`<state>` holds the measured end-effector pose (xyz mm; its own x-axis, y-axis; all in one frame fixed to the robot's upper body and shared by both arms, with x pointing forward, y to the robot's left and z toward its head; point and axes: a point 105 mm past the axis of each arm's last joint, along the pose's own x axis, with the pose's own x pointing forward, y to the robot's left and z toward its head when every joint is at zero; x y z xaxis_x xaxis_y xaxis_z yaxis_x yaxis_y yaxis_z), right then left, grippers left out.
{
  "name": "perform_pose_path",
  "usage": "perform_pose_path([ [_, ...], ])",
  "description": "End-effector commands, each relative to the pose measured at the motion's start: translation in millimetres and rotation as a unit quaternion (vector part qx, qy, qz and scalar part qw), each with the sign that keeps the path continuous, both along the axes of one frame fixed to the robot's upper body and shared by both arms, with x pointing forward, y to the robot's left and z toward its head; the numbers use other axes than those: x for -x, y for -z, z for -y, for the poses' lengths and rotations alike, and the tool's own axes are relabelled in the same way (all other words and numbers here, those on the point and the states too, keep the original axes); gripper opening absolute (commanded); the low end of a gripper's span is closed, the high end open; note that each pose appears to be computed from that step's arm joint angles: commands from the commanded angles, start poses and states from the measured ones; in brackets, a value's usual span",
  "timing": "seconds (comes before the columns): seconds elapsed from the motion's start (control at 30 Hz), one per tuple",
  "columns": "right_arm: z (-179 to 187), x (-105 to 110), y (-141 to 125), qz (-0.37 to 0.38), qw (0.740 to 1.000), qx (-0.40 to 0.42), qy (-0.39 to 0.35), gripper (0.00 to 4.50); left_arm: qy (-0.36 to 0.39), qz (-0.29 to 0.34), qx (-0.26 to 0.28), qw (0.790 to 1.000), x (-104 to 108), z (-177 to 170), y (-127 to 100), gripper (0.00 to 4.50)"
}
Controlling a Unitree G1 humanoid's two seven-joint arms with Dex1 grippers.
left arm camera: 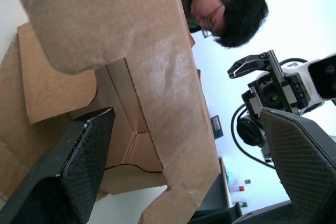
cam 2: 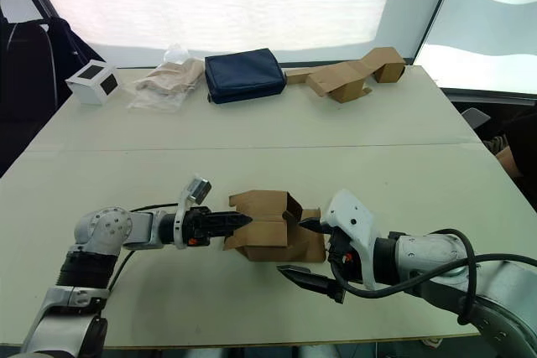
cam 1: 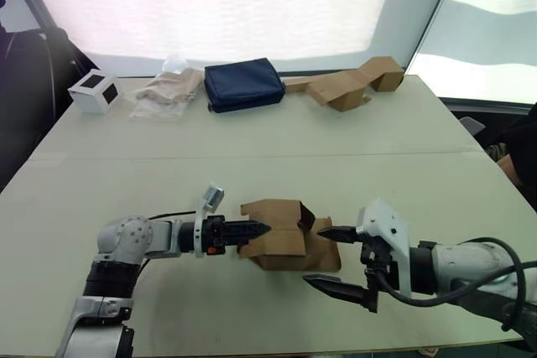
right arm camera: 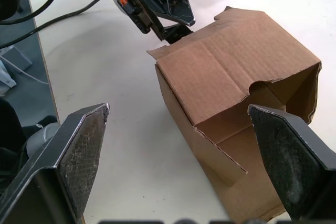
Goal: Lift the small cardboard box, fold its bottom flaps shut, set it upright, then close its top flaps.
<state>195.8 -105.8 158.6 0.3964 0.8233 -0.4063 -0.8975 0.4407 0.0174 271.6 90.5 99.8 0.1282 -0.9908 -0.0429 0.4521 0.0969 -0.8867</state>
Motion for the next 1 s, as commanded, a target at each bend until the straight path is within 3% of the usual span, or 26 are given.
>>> perform_pose_path([
  [0.03,-2.7,2.3,-5.1,0.017,1.000,-0.002,-0.008,4.46,-0.007,0.009,0.014,1.000,-2.0,0.7,-1.2,4.50],
  [0.07,-2.8,2.4,-5.0,0.017,1.000,-0.002,-0.008,4.46,-0.008,0.009,0.014,1.000,-2.4,1.5,-0.4,4.50],
  [0.2,-2.9,2.4,-4.8,0.017,1.000,-0.002,-0.008,4.50,-0.018,0.007,0.026,0.999,-7.2,5.7,-2.1,3.43],
  [0.33,-3.1,2.4,-4.1,0.015,1.000,-0.001,-0.008,4.50,-0.016,0.011,0.031,0.999,-9.2,9.1,-5.1,1.65],
  [0.37,-3.1,2.5,-3.9,0.015,1.000,-0.001,-0.008,4.50,-0.014,0.012,0.032,0.999,-8.6,9.6,-6.2,1.45],
  [0.63,-3.2,1.9,-1.6,0.012,1.000,0.000,-0.008,4.50,-0.004,0.015,0.044,0.999,-6.0,12.6,-9.8,1.45],
  [0.8,-3.1,1.2,-0.7,0.010,1.000,0.000,-0.008,4.50,-0.011,0.009,0.045,0.999,-5.9,8.1,-0.5,3.33],
  [1.0,-3.5,0.3,-0.5,0.011,1.000,-0.001,-0.007,4.50,-0.014,0.012,0.045,0.999,-8.9,5.5,6.4,3.33],
])
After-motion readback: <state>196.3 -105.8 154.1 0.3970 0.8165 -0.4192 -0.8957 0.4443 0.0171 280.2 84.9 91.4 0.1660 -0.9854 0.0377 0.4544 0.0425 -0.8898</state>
